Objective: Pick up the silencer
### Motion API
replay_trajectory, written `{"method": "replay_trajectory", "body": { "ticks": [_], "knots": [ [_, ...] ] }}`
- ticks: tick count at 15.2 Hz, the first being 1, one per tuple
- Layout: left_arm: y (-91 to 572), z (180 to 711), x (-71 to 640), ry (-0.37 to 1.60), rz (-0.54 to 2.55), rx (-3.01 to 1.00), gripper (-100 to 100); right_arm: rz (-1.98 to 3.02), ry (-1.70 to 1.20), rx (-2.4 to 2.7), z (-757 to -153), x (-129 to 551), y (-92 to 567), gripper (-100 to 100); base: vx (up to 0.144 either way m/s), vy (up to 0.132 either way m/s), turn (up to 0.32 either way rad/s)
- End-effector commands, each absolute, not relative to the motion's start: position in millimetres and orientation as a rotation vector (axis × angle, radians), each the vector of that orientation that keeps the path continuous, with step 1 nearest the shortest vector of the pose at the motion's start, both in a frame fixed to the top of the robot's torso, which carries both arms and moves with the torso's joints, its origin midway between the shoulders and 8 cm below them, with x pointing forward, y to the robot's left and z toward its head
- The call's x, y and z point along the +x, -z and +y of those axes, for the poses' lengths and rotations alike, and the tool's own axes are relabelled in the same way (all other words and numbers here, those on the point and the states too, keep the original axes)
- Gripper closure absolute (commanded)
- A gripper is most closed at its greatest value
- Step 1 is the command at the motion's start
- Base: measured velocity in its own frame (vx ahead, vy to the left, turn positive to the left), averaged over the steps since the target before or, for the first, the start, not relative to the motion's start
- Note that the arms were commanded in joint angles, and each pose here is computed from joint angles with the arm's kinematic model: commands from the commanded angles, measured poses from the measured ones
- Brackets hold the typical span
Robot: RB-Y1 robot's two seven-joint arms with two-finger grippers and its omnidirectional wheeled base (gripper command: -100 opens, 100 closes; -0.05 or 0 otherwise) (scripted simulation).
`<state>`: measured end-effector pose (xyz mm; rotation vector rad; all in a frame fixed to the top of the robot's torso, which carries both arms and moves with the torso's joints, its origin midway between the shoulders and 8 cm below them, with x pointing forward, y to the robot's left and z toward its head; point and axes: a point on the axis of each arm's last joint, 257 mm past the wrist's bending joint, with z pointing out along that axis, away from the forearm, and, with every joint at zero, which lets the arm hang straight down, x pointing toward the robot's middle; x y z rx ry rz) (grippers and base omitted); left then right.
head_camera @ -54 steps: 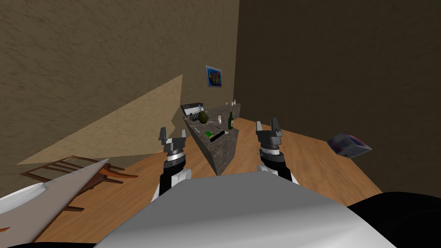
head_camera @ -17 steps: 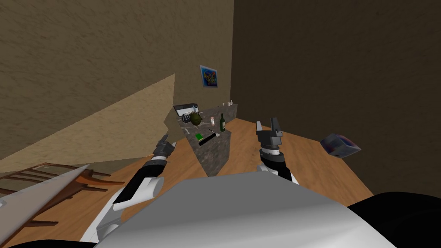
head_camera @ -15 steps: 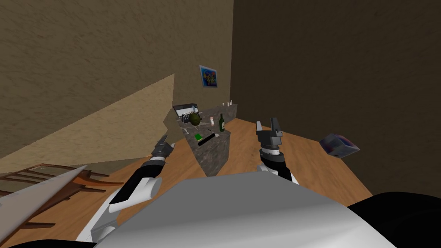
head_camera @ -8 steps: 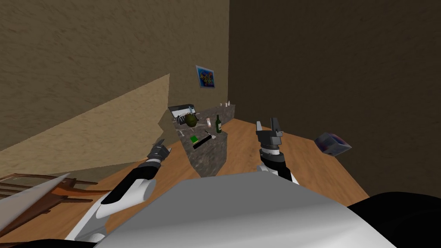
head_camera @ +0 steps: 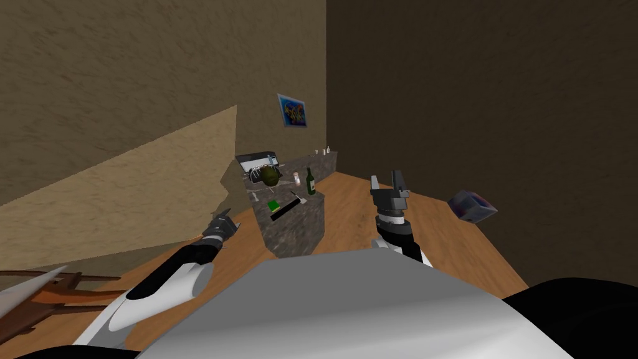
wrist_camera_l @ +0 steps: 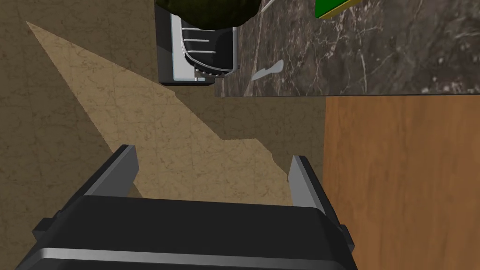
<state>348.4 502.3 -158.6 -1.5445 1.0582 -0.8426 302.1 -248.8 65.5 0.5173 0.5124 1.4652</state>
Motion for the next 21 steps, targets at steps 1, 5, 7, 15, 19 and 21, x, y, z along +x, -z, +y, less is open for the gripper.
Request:
{"method": "replay_trajectory", "body": {
  "ticks": [1, 5, 7, 15, 19, 21],
  "knots": [
    [169.0, 506.3, 343.3, 0.812, 1.066, -1.590, -100, 0.512, -1.465, 0.517, -248.8, 302.1, -65.5, 0, 0.059, -0.054, -0.019],
    [180.7, 519.4, 331.9, 0.767, 1.063, -1.659, -100, 0.512, -1.465, 0.517, -248.8, 302.1, -65.5, 0, 0.051, -0.052, -0.042],
    [191.3, 531.5, 320.0, 0.724, 1.055, -1.725, -100, 0.512, -1.465, 0.517, -248.8, 302.1, -65.5, 0, 0.073, -0.081, -0.085],
    [216.3, 561.7, 283.0, 0.618, 1.006, -1.903, -100, 0.512, -1.465, 0.517, -248.8, 302.1, -65.5, 0, 0.070, -0.070, -0.061],
    [232.1, 569.6, 263.7, 0.556, 0.992, -1.995, -100, 0.512, -1.465, 0.517, -248.8, 302.1, -65.5, 0, 0.075, -0.067, -0.078],
    [237.0, 576.7, 252.2, 0.533, 0.964, -2.041, -100, 0.512, -1.465, 0.517, -248.9, 302.1, -65.5, 0, 0.074, -0.058, -0.065]
  ]
}}
